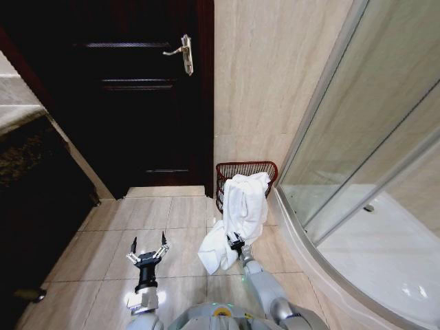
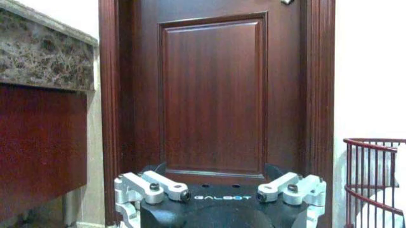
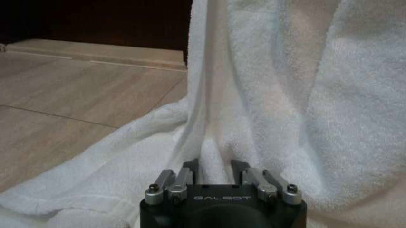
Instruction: Discard the used towel into the hamper.
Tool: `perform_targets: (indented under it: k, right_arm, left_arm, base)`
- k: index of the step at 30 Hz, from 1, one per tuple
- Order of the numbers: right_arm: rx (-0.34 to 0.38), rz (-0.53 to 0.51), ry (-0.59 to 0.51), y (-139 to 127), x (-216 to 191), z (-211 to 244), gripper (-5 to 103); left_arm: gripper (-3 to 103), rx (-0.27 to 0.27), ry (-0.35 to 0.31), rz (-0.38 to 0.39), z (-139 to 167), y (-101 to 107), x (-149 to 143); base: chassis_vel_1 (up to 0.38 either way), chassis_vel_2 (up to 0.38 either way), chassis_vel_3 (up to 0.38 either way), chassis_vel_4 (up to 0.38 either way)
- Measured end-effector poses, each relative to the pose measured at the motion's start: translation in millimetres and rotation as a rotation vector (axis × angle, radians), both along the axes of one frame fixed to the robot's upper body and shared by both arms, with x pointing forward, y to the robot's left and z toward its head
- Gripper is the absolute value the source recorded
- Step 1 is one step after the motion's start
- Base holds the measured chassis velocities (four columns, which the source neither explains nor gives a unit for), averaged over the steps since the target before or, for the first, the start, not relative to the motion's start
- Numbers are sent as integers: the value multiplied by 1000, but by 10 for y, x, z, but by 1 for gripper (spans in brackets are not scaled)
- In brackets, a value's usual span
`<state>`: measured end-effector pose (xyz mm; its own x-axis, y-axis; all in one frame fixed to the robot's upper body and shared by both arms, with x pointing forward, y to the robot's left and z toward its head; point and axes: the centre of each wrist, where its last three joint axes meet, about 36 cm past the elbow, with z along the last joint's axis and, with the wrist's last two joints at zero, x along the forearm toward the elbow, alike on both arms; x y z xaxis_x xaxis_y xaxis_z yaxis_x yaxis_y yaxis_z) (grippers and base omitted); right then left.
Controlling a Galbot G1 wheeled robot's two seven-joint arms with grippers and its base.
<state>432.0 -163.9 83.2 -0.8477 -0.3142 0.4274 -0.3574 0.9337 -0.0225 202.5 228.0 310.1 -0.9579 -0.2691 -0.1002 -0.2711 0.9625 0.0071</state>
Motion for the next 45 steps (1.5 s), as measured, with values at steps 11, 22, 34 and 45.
perform_targets:
  k: [11, 22, 34, 45]
  right_arm:
    - [-1, -15, -18, 14, -59, -5, 3]
    - [9, -71, -168, 147, -152, 364, 1]
    - [19, -114, -441, -103, -14, 1711, 1]
    - [49, -124, -643, -286, 323, 2971, 1]
  left_arm:
    - [100, -6, -5, 4, -12, -8, 4]
    - [100, -14, -12, 6, -11, 25, 28]
    - [100, -24, -8, -1, -27, -35, 25]
    - [100, -17, -3, -11, -29, -68, 6]
  base:
    - [0, 0, 0, 0]
    - [0, 0, 0, 0]
    - [0, 0, 0, 0]
    - [0, 0, 0, 0]
